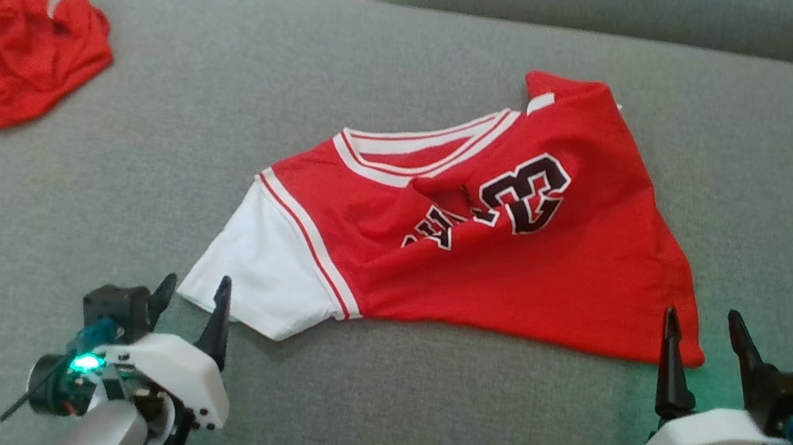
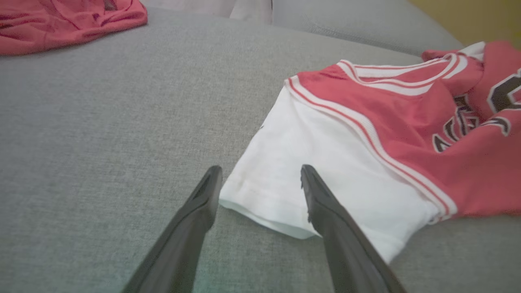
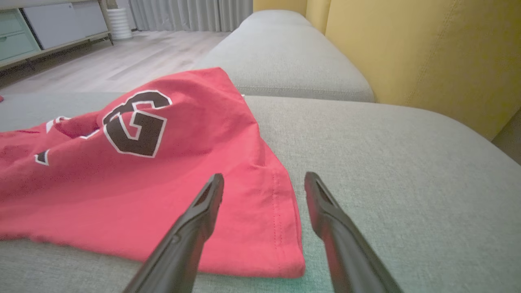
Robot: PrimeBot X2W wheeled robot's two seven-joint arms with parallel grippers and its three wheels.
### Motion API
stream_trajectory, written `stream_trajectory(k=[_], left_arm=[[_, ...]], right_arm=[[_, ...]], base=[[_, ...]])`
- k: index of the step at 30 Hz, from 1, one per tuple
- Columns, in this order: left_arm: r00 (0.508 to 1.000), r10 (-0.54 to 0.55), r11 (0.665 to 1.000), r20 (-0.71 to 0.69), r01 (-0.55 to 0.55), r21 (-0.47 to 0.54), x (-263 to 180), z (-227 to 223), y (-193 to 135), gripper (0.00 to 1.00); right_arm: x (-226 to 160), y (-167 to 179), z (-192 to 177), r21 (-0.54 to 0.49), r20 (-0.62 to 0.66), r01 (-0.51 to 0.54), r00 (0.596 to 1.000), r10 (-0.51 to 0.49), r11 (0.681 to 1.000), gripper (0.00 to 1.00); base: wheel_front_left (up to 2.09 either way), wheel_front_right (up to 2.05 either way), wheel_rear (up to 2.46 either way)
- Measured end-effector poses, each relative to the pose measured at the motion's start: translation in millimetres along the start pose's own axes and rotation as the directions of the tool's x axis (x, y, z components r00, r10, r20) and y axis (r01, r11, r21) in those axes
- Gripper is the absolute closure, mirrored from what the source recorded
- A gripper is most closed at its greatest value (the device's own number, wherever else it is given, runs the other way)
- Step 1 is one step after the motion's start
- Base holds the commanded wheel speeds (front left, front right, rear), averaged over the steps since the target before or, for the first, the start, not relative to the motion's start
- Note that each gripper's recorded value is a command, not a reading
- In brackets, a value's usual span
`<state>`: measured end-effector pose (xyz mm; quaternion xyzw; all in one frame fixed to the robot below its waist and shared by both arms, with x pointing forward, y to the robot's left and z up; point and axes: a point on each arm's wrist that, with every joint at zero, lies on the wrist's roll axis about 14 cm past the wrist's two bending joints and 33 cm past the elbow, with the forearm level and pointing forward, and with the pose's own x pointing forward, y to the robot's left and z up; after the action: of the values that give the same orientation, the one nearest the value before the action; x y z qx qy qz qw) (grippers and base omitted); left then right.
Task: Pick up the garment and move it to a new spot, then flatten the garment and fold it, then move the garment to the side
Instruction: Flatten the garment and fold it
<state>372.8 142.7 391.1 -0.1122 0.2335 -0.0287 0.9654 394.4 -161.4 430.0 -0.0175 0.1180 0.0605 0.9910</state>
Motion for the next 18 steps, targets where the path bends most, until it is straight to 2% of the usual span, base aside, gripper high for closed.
stream_trajectory(k=[6,18], left_arm=[[0.994,0.041,0.999,-0.099,-0.039,0.02,12,-22,11,0.0],[0.994,0.044,0.999,-0.103,-0.042,0.022,28,-21,8,0.0]], right_arm=[[4,-6,-27,0.005,-0.103,0.015,0.995,-0.015,1.0,0.0],[23,-8,-69,0.011,-0.288,0.021,0.958,-0.017,1.0,0.0]], base=[[0.0,0.0,0.0],[0.0,0.0,0.0]])
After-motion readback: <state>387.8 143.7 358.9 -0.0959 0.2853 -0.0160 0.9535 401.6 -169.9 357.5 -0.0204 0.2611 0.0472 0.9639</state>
